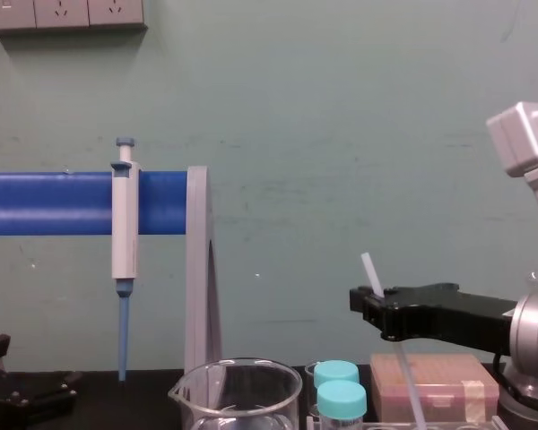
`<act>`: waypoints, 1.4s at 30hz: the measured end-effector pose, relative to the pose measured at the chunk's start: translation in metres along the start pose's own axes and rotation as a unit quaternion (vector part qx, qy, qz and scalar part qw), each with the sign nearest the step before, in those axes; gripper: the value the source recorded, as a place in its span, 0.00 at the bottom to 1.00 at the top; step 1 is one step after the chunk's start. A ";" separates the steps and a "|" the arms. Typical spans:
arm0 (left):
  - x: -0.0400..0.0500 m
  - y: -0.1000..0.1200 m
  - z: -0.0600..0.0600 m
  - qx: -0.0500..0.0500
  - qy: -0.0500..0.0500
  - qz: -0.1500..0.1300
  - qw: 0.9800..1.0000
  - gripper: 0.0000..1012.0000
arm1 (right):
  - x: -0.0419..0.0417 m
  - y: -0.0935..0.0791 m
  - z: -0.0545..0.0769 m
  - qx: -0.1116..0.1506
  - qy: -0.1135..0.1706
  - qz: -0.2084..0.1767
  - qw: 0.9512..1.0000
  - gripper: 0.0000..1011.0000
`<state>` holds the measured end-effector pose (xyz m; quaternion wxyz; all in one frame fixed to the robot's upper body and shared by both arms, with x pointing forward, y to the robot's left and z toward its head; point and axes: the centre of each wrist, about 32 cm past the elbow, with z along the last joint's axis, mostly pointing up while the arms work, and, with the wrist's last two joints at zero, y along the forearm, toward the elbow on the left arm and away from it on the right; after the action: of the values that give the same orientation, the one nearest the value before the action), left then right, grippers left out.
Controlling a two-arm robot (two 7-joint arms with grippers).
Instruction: Pick up the stirring rod with one hand, then place it down.
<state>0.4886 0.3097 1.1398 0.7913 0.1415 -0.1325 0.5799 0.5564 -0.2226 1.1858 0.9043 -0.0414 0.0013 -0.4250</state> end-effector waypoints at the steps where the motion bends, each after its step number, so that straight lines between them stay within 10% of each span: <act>1: 0.0000 0.000 0.000 0.000 0.000 0.000 1.000 0.99 | -0.0011 -0.001 -0.002 0.010 -0.005 -0.001 1.000 0.07; 22: 0.0000 0.000 0.000 0.000 0.000 0.000 1.000 0.99 | -0.0044 -0.022 -0.016 0.139 -0.008 0.003 0.990 0.07; 33: 0.0000 0.000 0.000 0.000 0.000 0.000 1.000 0.99 | 0.0211 -0.036 0.021 0.200 -0.043 -0.033 0.978 0.07; 42: 0.0000 0.000 0.000 0.000 0.000 0.000 1.000 0.99 | 0.0310 -0.044 0.025 0.202 -0.043 -0.069 0.976 0.07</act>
<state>0.4887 0.3097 1.1398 0.7913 0.1415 -0.1325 0.5799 0.5437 -0.2723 1.2150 0.8615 0.1240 -0.1265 -0.4759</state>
